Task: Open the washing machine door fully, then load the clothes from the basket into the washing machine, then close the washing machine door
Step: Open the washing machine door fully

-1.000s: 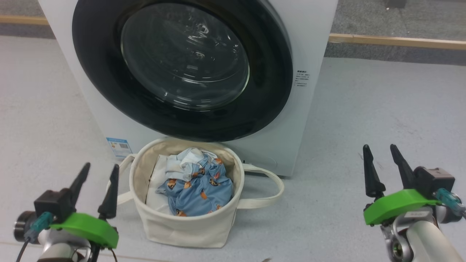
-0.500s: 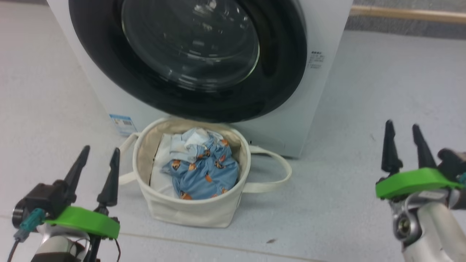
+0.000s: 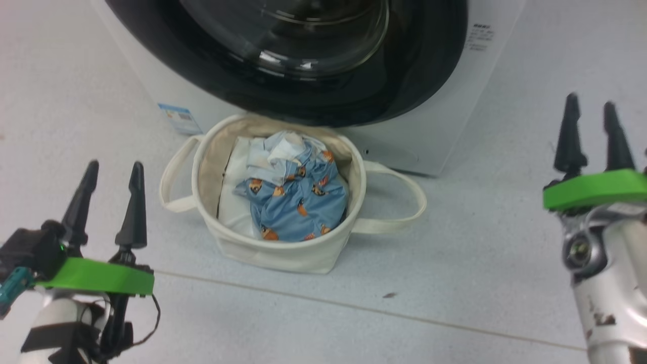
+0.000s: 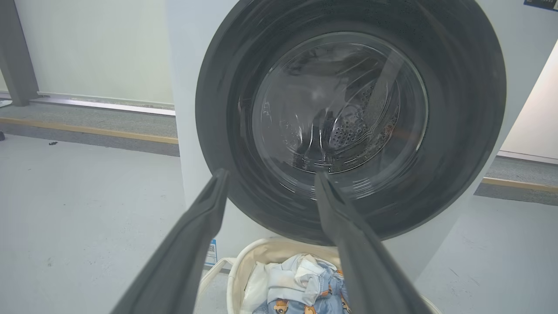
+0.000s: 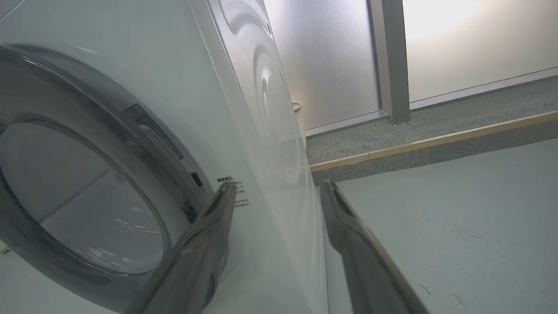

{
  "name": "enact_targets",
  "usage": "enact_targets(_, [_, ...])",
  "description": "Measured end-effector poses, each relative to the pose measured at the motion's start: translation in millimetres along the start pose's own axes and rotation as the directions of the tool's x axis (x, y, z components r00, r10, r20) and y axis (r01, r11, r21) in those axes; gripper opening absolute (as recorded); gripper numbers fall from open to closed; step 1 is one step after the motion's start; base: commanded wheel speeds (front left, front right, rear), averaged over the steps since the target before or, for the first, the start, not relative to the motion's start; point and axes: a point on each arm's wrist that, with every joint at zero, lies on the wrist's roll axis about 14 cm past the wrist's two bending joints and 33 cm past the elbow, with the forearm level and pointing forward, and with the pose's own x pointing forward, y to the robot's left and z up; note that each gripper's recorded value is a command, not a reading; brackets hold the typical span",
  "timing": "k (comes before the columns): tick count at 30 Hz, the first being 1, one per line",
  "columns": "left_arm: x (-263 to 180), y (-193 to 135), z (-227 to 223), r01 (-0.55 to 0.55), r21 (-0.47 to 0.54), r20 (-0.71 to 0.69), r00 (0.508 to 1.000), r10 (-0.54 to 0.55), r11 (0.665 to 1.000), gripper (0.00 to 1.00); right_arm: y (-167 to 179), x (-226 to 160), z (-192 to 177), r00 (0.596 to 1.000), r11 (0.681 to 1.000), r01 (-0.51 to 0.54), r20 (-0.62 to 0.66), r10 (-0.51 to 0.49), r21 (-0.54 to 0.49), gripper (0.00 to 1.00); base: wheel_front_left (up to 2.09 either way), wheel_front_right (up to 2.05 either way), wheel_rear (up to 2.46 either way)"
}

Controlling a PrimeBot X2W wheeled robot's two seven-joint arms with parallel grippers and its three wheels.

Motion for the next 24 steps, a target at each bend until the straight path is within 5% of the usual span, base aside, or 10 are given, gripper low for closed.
enact_targets(6, [11,-5,-6,0.039,0.047,0.007,0.999,-0.039,0.998,1.0,-8,33,-8,1.0,0.993,0.017,0.013,-0.019,0.115,1.0,0.0,0.0,0.0])
enact_targets(8, [14,-5,-10,0.038,0.059,0.001,0.999,-0.039,0.998,1.0,-10,41,-12,0.999,0.98,0.031,0.015,-0.035,0.196,0.09,0.0,0.0,0.0])
enact_targets(9, [16,-4,-13,0.034,0.055,-0.002,0.999,-0.034,0.998,1.0,-10,45,-16,0.999,0.972,0.035,0.009,-0.039,0.234,0.0,0.0,0.0,0.0])
enact_targets(15, [23,3,-28,0.004,0.1,-0.038,0.999,0.0,0.995,1.0,-3,63,-34,0.997,0.883,0.055,-0.067,-0.027,0.465,0.0,0.0,0.0,0.0])
enact_targets(19, [23,5,-33,-0.005,0.098,-0.052,0.999,0.01,0.995,1.0,0,70,-32,0.996,0.878,0.034,-0.087,0.008,0.477,0.0,0.0,0.0,0.0])
enact_targets(24, [25,11,-36,-0.024,0.105,-0.057,0.998,0.03,0.994,1.0,16,84,-31,0.991,0.79,0.013,-0.115,0.073,0.613,0.0,0.0,0.0,0.0])
